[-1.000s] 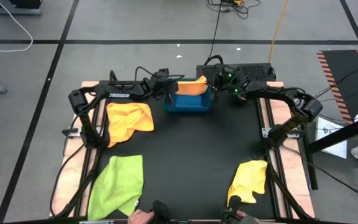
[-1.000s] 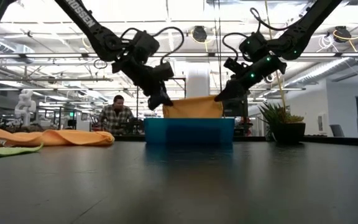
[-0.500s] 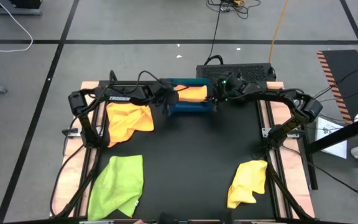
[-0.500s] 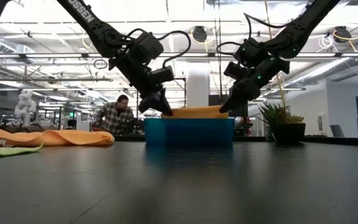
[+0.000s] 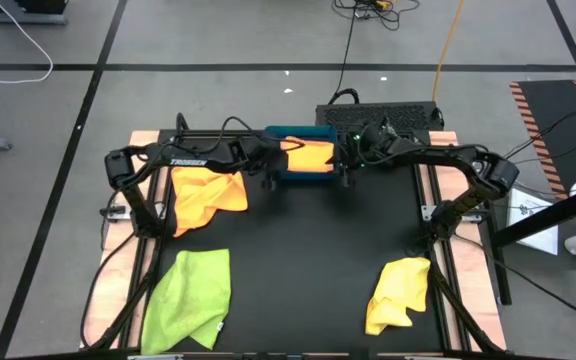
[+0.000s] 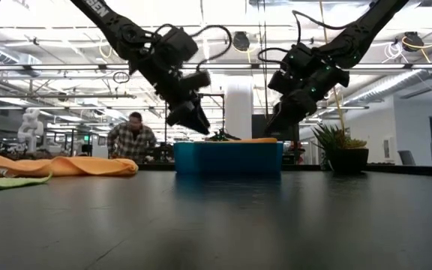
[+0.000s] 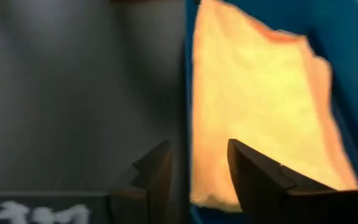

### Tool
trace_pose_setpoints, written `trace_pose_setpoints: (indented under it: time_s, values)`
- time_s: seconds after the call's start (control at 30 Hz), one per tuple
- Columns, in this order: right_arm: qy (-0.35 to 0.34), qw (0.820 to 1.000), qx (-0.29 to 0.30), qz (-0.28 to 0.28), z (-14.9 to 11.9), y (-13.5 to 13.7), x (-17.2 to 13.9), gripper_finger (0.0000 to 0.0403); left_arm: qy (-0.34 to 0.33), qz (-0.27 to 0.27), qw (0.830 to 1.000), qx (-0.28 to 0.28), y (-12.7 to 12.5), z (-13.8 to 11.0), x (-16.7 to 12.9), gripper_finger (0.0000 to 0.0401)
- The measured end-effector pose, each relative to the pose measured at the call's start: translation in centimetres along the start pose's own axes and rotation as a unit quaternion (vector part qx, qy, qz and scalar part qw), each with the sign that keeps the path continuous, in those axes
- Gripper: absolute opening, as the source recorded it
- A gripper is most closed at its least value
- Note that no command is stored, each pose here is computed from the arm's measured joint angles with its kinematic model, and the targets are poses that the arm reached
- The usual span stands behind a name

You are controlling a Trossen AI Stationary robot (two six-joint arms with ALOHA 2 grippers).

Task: Fold microfiber towels
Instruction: Put the orange microfiber cloth into the dark blue bin, then fold the yellow microfiber cloth

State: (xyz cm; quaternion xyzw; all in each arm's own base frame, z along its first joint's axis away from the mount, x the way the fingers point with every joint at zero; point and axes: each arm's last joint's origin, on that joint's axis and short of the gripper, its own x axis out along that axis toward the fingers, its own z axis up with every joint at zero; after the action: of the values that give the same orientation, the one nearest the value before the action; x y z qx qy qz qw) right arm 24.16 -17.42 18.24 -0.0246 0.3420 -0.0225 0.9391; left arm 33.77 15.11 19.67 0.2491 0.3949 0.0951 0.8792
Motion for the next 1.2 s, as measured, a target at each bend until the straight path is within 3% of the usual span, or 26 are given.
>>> trace_pose_setpoints:
  time_s: [0.2, 0.43, 0.87, 1.03, 1.2]
  values:
    - [-0.042, 0.997, 0.009, -0.058, 1.1, -0.7, -0.1, 0.0165, -0.049, 0.039, 0.996, -0.071, 1.4, 1.1, -1.5, 0.0243]
    - [-0.035, 0.998, 0.011, -0.048, 0.5, -0.6, 1.7, 0.0133, -0.034, 0.027, 0.991, -0.124, 1.6, 0.0, -0.5, 0.0223]
    - [0.011, 0.999, 0.034, -0.032, -1.9, -1.1, 4.4, 0.0114, 0.007, 0.004, 0.992, -0.122, -0.1, -2.1, 3.7, 0.0173]
    - [0.004, 0.999, 0.029, -0.04, -1.4, -1.1, 3.7, 0.0114, 0.011, 0.008, 0.992, -0.123, 0.0, -2.3, 3.8, 0.0167]
    - [-0.026, 0.998, 0.027, -0.054, 0.3, -0.8, 1.5, 0.0114, -0.002, 0.047, 0.991, -0.124, 1.2, -1.2, 1.8, 0.0165]
